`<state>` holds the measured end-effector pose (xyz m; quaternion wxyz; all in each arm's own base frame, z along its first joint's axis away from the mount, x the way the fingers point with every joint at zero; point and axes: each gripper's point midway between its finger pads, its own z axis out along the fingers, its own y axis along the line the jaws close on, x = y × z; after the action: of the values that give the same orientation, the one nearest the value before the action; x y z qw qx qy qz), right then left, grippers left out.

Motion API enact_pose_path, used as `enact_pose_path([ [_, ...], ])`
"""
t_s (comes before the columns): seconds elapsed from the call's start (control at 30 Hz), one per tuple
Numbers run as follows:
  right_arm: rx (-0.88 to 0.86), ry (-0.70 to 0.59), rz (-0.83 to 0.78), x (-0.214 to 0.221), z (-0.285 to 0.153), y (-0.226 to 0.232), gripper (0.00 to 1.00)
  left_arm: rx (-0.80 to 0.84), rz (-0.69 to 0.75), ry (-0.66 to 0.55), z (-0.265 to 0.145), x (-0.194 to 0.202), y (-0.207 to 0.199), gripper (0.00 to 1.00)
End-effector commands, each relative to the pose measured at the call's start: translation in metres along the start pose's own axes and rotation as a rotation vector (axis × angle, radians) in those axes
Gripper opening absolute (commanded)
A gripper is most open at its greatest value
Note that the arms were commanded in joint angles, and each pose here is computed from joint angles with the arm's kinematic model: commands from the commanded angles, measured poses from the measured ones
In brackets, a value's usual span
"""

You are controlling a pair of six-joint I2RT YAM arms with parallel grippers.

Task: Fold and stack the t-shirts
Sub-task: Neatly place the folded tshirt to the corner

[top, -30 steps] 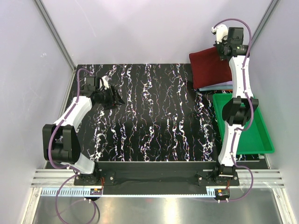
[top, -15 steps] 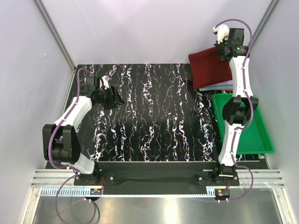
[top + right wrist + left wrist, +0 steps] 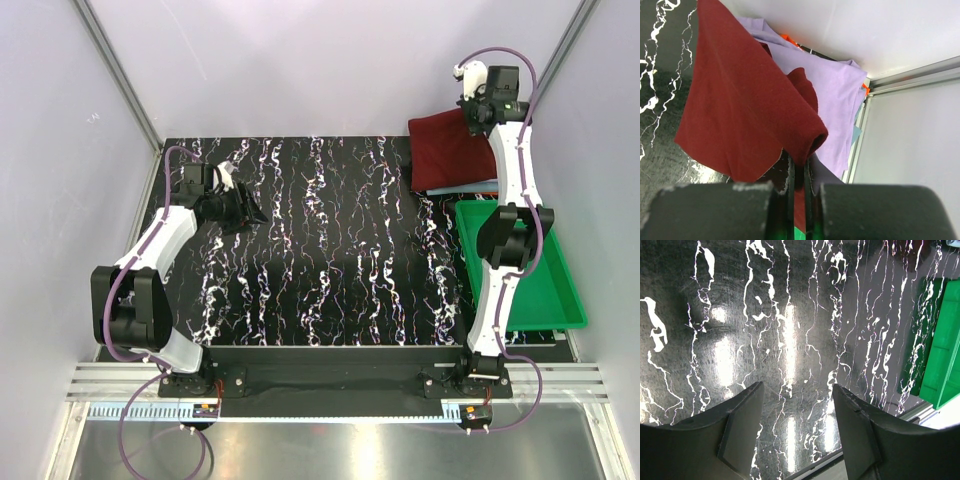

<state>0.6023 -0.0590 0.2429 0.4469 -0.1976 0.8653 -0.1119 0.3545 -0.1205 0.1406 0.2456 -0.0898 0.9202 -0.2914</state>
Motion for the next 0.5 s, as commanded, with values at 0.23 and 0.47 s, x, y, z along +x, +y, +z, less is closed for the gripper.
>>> enact_pose_path([
  [0.23,0.099,-0.129,0.021,-0.045,-0.049,-0.042,0.0,0.086,0.028,-0.041,-0.007,-0.01,-0.02,0.63],
  [0.47,0.086,-0.147,0.051,-0.042,-0.045,-0.049,0.0,0.094,0.017,-0.028,-0.002,-0.009,-0.02,0.63],
])
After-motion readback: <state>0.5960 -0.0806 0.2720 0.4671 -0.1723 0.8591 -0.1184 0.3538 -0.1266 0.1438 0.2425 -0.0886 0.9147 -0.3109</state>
